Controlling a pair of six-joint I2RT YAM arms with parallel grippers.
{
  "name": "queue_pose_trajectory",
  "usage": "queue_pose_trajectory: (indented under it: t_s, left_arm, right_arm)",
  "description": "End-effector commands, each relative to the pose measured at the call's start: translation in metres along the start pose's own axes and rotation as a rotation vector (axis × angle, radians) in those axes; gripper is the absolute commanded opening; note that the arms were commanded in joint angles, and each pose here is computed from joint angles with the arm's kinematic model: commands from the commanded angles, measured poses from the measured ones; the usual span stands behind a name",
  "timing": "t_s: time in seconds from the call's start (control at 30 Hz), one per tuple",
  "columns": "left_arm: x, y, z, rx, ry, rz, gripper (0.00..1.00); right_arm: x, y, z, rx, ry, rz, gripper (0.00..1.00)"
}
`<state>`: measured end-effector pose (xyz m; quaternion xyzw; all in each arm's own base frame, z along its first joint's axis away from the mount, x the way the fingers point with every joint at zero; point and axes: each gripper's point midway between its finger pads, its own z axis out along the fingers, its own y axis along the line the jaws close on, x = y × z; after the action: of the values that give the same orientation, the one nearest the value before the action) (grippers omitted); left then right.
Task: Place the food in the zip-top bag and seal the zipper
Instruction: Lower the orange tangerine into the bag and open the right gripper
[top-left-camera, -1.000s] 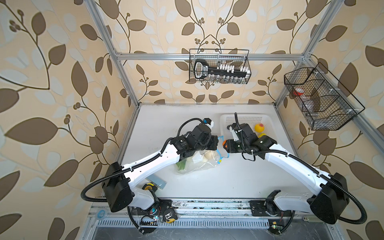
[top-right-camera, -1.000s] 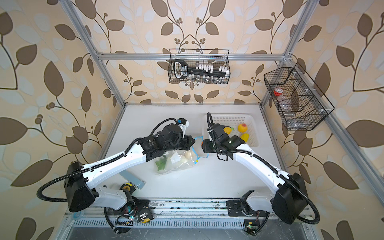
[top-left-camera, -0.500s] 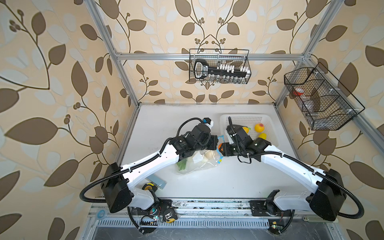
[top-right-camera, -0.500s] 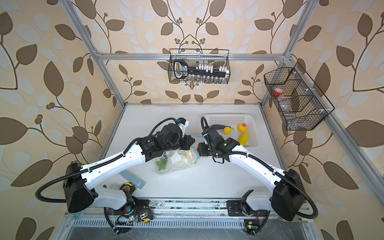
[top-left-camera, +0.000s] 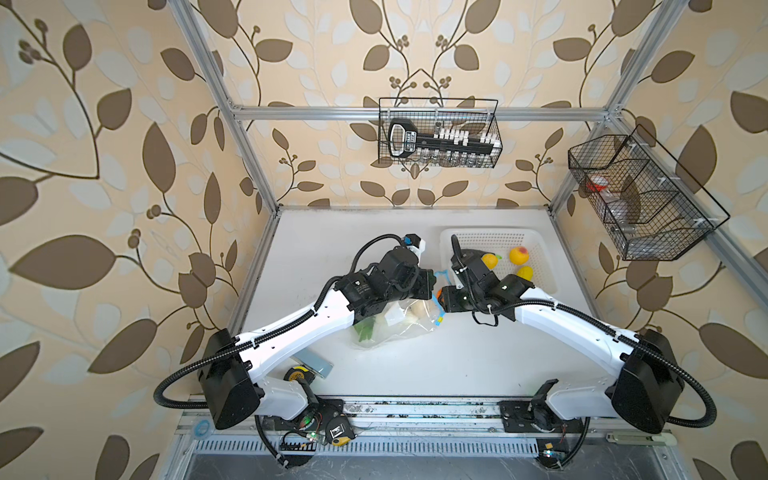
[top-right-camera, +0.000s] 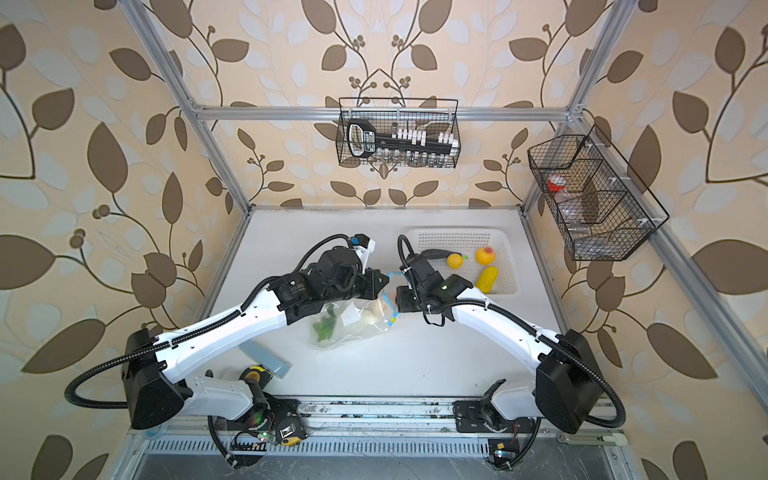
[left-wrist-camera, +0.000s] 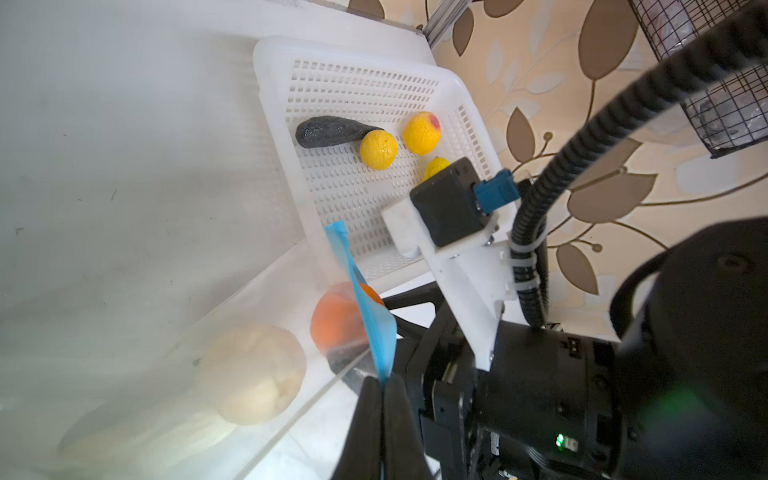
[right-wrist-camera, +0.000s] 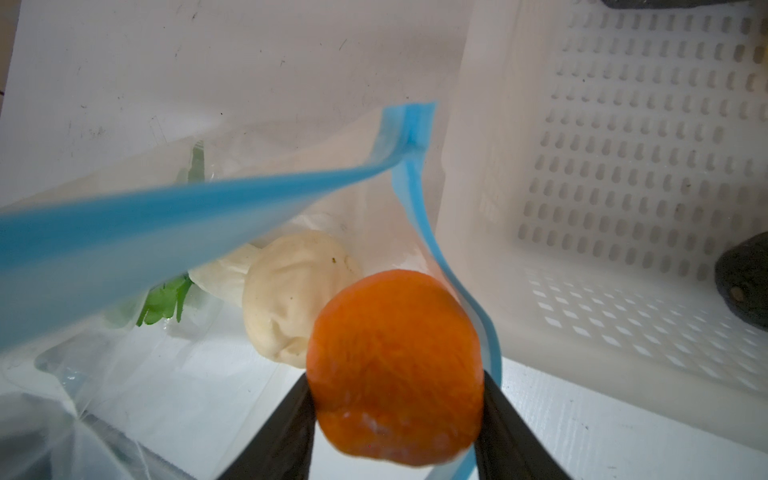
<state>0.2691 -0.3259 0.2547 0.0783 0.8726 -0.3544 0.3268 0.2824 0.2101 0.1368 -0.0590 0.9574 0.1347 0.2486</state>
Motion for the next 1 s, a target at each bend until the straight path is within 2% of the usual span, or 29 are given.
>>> queue_pose_trajectory:
  t_s: [0.0, 0.97]
  left_arm:
    - [-0.0203, -0.0118, -0.0152, 0.043, -0.075, 0.007, 0.00]
    - [-0.0192, -0.0098, -0.0140, 0.042, -0.081, 0.002, 0.00]
  right_arm:
    - [0.0070, -0.0091, 0.0068, 0.051, 0.016, 0.002, 0.56]
    - [0.0086, -0.0117, 0.0095, 0.064, 0.019, 0.005, 0.63]
